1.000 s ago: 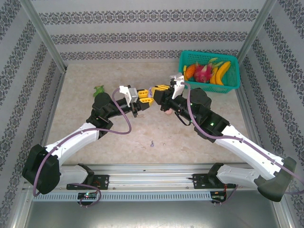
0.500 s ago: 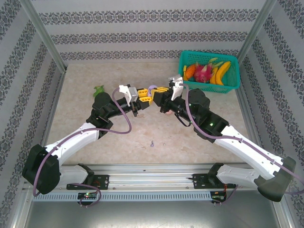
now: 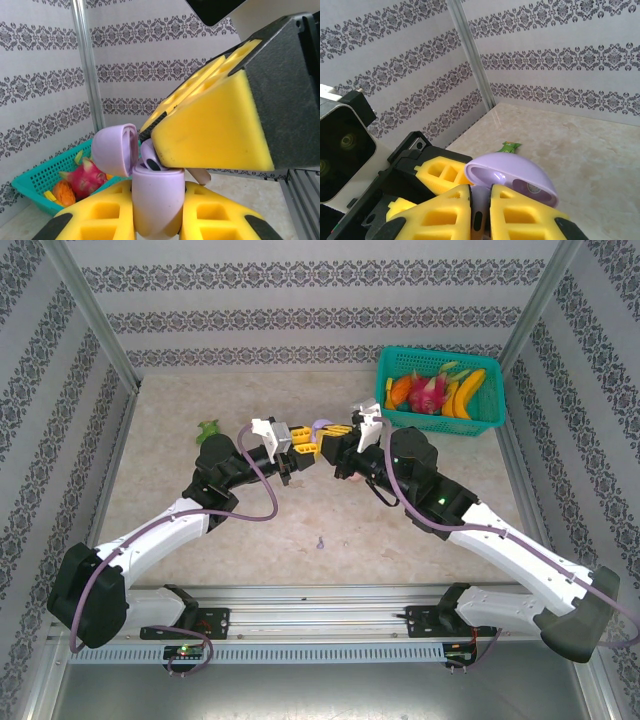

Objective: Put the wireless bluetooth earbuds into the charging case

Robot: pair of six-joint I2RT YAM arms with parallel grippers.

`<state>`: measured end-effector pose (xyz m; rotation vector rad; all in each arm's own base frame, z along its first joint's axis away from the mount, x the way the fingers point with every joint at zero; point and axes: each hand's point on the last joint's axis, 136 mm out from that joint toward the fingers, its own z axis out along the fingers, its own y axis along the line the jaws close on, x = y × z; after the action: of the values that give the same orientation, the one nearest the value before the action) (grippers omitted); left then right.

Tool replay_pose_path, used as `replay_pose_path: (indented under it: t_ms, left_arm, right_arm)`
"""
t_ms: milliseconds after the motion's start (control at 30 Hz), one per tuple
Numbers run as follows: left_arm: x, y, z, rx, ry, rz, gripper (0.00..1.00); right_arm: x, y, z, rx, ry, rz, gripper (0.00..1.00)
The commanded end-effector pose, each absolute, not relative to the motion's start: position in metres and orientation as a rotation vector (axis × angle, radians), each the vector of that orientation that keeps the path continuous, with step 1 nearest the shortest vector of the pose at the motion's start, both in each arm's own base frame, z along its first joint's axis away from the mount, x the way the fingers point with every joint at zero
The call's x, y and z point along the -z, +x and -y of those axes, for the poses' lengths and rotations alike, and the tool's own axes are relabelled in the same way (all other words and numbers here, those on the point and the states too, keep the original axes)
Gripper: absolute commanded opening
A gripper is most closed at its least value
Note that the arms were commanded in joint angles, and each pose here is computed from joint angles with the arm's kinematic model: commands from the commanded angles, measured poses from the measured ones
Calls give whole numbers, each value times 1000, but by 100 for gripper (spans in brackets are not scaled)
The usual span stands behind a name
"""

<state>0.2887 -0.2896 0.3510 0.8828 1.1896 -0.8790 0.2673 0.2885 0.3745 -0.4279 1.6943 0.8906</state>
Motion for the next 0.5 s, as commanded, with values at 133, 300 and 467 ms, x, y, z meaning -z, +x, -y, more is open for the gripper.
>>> replay_pose_path:
  t_ms: [133, 300, 467]
  left_arm:
    - [-372, 283, 292, 888, 877, -1108, 0]
    - [-369, 286, 290, 876, 857, -1134, 0]
    - [-354, 297, 283, 820, 804, -1192, 0]
  right_arm:
    - [-402, 254, -282, -972, -395, -1633, 12]
    - [-411, 254, -276, -999, -366, -1616, 11]
    - [-400, 253, -269, -992, -332, -1651, 11]
